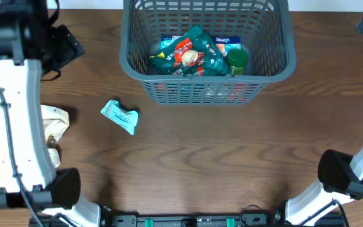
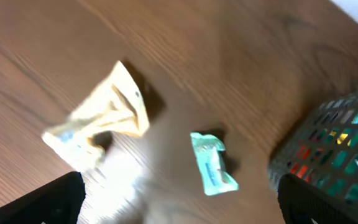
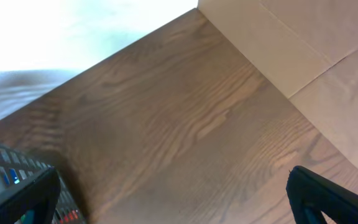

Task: Pack container
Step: 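Lower the left gripper onto the light-green wipes pack and grasp it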

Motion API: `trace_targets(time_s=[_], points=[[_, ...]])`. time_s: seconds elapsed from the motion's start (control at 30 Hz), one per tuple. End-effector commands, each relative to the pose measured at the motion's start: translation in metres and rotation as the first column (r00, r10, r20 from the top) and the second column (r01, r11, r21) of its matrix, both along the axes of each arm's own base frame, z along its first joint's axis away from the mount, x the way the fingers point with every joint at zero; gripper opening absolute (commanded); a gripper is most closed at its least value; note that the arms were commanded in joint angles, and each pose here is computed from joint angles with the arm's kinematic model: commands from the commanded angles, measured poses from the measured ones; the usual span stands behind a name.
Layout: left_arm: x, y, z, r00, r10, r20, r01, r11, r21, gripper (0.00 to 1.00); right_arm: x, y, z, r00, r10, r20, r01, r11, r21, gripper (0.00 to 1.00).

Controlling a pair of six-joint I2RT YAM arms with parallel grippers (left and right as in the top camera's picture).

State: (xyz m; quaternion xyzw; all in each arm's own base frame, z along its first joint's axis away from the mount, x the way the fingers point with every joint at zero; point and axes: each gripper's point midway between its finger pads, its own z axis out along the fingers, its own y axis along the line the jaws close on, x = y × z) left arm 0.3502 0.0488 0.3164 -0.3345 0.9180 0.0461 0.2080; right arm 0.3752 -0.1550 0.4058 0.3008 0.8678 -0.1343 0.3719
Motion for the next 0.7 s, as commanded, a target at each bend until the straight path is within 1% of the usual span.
trace_targets(time_s=[0.0, 0.13, 0.33, 0.53, 0.67], points=[[-0.003, -0.014, -0.036, 0.987, 0.097, -0.126, -0.112, 0.987, -0.114, 0.99, -0.001, -0.003, -0.002, 1.0, -0.017, -0.002, 0.017, 1.0, 0.007, 0.99], [0.003, -0.021, -0.061, 0.976, 0.117, -0.183, -0.145, 0.979, -0.146, 0.98, -0.001, -0.003, -0.002, 1.0, -0.017, -0.002, 0.017, 1.0, 0.007, 0.99], [0.014, -0.046, -0.101, 0.97, 0.087, -0.226, -0.14, 0.962, -0.232, 0.99, -0.001, -0.003, -0.002, 1.0, -0.017, -0.002, 0.017, 1.0, 0.007, 0.99], [0.013, -0.073, -0.142, 0.959, 0.05, -0.279, -0.123, 0.96, -0.251, 0.98, -0.001, -0.003, -0.002, 1.0, -0.017, -0.002, 0.017, 1.0, 0.007, 0.99], [0.008, -0.085, -0.164, 0.95, 0.05, -0.309, -0.132, 0.959, -0.25, 0.98, -0.001, -0.003, -0.002, 1.0, -0.017, -0.002, 0.017, 1.0, 0.007, 0.99]])
